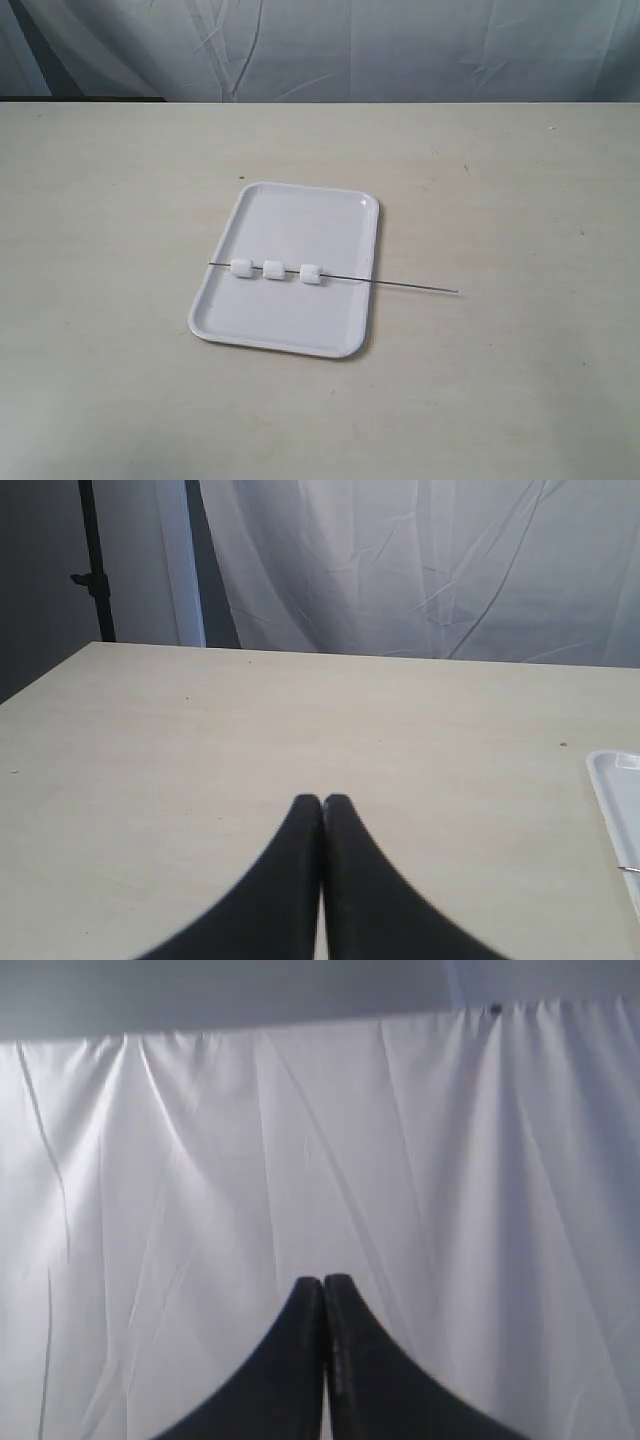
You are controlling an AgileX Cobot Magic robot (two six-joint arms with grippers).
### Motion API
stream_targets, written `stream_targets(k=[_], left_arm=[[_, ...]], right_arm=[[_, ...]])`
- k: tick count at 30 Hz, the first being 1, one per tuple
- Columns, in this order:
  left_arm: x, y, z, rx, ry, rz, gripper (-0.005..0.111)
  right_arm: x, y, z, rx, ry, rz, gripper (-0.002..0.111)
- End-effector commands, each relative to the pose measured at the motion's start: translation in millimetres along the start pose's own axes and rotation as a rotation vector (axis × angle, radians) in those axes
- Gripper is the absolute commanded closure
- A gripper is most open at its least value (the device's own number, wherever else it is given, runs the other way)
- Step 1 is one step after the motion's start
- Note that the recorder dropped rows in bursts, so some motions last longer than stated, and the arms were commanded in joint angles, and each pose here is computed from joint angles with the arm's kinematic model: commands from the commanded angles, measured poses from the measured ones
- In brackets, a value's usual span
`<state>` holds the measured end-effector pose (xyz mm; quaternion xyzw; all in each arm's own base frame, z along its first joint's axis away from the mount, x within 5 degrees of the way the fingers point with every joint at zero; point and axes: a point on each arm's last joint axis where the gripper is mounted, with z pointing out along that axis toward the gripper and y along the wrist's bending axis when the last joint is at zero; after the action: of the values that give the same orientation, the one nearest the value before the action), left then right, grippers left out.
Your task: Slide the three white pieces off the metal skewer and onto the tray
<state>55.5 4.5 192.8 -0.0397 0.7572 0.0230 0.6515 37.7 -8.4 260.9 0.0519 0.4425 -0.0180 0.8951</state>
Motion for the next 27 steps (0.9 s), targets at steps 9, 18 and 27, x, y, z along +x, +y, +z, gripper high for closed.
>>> stream_targets(k=[9,18,27], left_arm=[[1,0.1,0,-0.002,-0.006,-0.001,0.107],[1,0.1,0,-0.002,-0.006,-0.001,0.107],[1,0.1,0,-0.002,-0.006,-0.001,0.107]], right_arm=[[-29,7,12,-0.066,-0.055,0.097,0.109],[-63,18,63,-0.134,0.218,-0.243,0.109],[-13,10,123,-0.046,0.907,-0.221,0.109]])
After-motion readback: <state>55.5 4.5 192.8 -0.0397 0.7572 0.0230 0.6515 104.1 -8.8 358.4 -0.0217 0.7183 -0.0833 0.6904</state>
